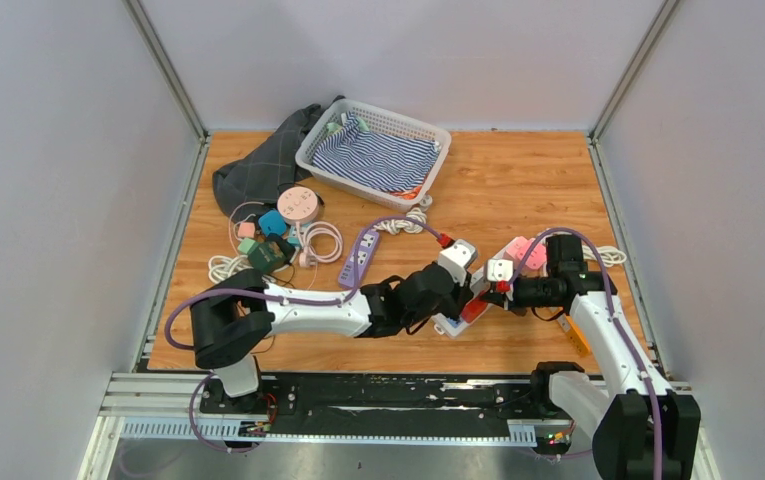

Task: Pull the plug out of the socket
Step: Remove the plug from the socket.

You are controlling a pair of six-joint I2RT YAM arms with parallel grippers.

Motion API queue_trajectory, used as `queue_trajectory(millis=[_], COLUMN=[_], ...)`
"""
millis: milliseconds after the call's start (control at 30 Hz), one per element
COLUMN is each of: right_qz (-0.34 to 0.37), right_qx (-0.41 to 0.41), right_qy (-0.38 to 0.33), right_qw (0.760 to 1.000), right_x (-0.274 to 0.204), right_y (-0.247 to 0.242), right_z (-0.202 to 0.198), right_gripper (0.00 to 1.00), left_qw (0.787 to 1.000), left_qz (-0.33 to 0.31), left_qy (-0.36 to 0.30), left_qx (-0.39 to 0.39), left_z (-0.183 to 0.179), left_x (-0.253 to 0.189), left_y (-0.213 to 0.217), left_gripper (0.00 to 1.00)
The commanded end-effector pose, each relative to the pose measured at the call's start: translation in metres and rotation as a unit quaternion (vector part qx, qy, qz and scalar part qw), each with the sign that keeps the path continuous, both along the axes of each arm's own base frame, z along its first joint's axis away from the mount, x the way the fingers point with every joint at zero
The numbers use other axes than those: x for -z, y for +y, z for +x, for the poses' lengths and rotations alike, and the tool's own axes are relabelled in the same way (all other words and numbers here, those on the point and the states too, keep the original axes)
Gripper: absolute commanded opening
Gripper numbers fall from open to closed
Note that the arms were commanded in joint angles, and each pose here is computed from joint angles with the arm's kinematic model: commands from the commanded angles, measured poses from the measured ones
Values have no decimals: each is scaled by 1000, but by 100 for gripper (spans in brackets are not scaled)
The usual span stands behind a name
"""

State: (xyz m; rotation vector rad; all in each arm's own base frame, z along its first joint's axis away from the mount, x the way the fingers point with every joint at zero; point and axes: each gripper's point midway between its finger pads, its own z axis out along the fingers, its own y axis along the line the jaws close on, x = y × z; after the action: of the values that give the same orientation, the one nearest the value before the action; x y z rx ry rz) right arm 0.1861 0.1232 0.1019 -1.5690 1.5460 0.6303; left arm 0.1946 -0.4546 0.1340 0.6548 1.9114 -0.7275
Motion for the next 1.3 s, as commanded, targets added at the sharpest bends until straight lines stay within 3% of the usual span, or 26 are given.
queue_trajectory(millis=[0, 233, 433, 500, 733, 833, 967, 1267], right_qz=[-77, -78, -81, -79, -84, -86, -85, -80], right_qx=[16, 9, 11, 9, 9, 9, 5, 6], right_qy=[100, 104, 101, 103, 102, 104, 103, 101], right_qw=[992, 991, 992, 992, 991, 991, 991, 992], right_x=[40, 41, 41, 41, 42, 43, 43, 40], right_y=[-21, -19, -21, -20, -21, -21, -20, -19], right_z=[-38, -38, -38, -38, -39, -38, -38, -38], right_gripper=[5, 5, 5, 5, 5, 5, 5, 6], left_qw=[997, 995, 998, 997, 987, 990, 998, 998], left_qz=[-50, 7, -51, -59, 29, 16, -56, -44], left_qy=[40, -48, 41, 39, -113, -101, -3, -16], left_qx=[-44, -86, -20, -21, -108, -99, -41, -38], left_z=[25, 38, 17, 19, 27, 24, 23, 21], left_x=[-21, -26, -24, -31, -50, -51, -50, -48], left_y=[12, 30, 5, 3, 34, 34, 16, 35], left_gripper=[0, 0, 0, 0, 0, 0, 0, 0])
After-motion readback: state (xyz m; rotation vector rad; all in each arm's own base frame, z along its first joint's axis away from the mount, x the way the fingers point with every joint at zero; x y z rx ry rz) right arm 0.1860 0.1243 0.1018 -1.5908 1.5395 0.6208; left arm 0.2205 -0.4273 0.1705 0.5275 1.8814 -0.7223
